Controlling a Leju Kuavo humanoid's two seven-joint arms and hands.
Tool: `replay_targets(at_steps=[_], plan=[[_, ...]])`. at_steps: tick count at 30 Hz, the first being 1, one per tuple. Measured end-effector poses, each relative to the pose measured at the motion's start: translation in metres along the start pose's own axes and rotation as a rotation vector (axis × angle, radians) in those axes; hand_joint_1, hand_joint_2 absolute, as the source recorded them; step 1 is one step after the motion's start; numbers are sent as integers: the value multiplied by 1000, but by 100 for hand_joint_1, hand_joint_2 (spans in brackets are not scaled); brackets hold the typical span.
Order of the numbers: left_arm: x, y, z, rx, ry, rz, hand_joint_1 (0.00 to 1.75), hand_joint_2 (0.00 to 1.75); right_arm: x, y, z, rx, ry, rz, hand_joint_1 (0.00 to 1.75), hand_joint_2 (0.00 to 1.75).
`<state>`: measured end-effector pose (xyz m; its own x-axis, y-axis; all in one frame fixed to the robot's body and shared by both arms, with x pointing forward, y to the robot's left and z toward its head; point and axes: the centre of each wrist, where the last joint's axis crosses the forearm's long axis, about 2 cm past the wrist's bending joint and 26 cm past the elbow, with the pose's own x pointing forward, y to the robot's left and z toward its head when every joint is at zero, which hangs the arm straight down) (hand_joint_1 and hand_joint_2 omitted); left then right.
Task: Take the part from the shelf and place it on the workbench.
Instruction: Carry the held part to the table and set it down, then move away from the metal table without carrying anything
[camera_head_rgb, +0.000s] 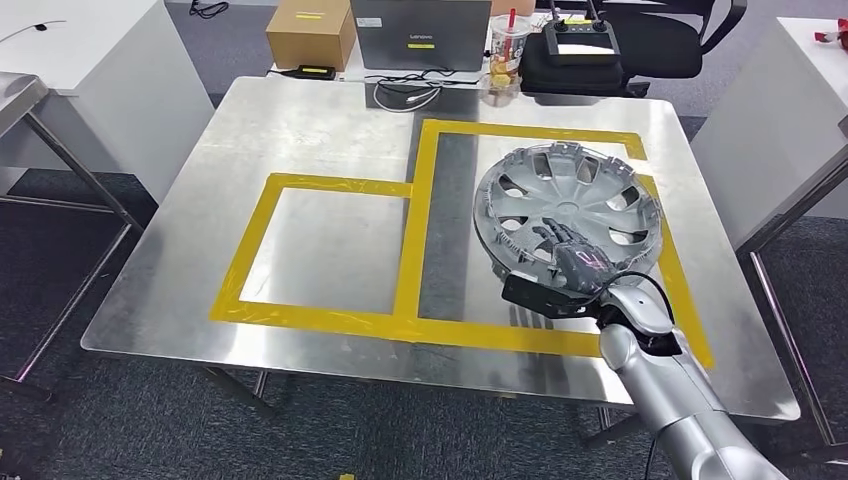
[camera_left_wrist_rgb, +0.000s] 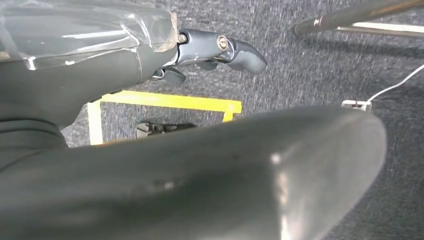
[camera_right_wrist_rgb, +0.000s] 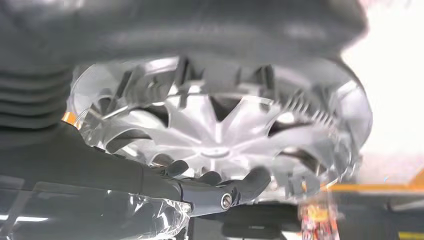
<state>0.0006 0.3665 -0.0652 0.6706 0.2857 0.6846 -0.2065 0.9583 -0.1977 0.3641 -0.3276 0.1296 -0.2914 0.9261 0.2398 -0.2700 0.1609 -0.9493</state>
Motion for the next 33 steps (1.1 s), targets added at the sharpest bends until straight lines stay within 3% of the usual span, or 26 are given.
replay_targets(at_steps=[8,14,21,27,33], plan=[[0,-1,1,3,-1,-2,0,0,7,-3,5,-47,-27,-27,0,0],[1,0,1,3,-3,-16,0,0,17,-11,17,-231,-237,-229,0,0],[-1,-5,1,-19,4,-26,0,0,33,-39,65,-604,-414,-286,0,0],[-2,-11,7,-45,-28,1,0,0,57,-75,122,-982,-647,-495,0,0],[-5,-7,18,-5,-23,4,0,0,76,-96,177,-1203,-723,-424,0,0]])
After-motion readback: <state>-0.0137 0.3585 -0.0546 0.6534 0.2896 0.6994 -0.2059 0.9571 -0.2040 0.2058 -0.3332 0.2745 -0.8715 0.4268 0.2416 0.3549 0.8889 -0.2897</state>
